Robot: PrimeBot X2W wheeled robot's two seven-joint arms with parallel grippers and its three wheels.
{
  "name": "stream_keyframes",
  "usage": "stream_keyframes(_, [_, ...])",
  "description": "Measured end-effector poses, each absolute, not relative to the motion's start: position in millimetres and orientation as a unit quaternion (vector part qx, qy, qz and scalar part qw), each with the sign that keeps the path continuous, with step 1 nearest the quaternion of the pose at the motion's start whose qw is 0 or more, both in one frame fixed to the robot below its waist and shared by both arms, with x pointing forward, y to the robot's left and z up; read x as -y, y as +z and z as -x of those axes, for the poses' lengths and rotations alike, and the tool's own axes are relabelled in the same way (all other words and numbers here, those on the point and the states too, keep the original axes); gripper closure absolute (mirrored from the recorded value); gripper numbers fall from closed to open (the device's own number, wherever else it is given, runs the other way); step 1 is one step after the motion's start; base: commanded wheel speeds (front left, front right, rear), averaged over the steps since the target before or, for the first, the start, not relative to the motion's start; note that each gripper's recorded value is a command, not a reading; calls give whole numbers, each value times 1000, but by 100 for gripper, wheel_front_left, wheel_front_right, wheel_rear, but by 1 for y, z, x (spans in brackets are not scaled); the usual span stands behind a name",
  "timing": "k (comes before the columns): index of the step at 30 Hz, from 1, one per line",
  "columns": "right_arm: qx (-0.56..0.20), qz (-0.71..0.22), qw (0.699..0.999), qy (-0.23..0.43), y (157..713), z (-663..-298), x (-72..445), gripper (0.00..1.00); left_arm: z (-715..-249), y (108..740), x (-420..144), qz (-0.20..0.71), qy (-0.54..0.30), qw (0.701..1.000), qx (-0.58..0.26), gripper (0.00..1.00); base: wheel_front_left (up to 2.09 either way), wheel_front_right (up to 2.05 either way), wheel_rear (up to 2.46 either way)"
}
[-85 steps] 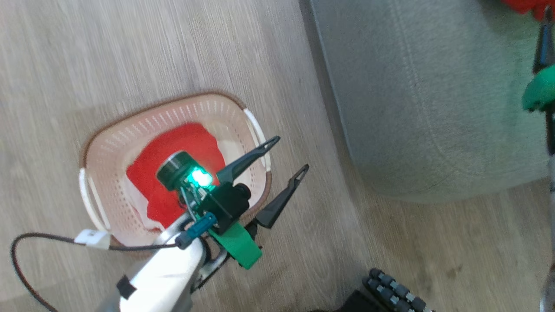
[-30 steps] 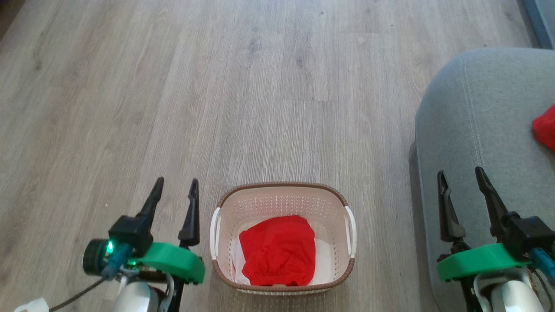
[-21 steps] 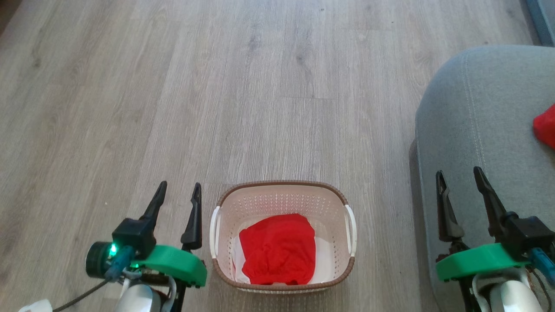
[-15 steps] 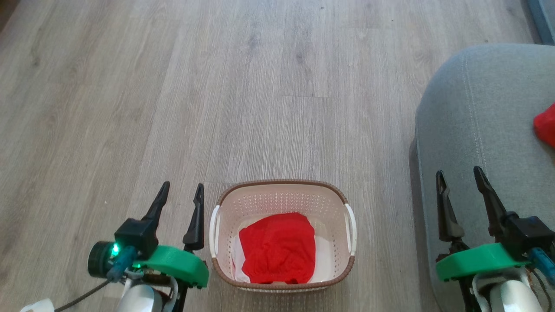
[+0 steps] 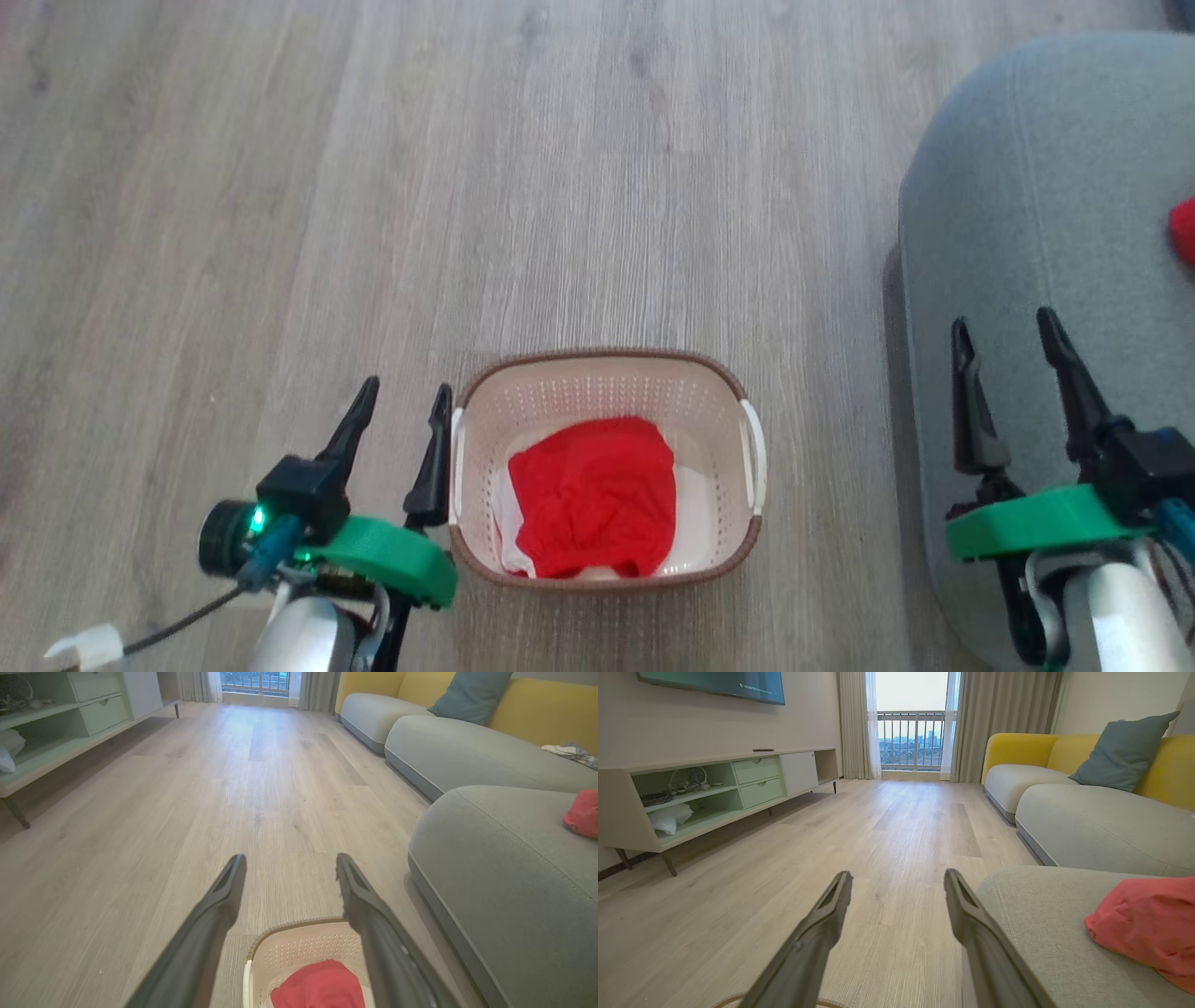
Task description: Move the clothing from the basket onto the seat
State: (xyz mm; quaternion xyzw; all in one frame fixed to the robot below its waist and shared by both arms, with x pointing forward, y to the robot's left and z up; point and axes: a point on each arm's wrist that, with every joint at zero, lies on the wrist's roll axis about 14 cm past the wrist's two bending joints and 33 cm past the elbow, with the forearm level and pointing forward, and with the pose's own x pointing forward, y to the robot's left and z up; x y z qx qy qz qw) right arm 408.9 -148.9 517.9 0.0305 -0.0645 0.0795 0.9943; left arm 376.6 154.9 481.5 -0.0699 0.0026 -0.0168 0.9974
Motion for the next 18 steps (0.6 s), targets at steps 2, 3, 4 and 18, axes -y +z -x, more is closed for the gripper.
stream_keyframes(2, [62,-25,995,77,515,-415,151,0,-383,477,-150,68,-27,997,-8,0,0,0,0])
stream_keyframes(3, [59,-25,995,74,512,-418,153,0,-387,474,-148,65,-32,997,-13,0,0,0,0])
stream_keyframes(4, [57,-19,996,68,509,-425,156,0,-395,467,-139,60,-47,997,-23,0,0,0,0])
stream_keyframes(18, [67,20,997,37,488,-489,180,0,-440,345,-91,8,-156,972,-174,0,0,0,0])
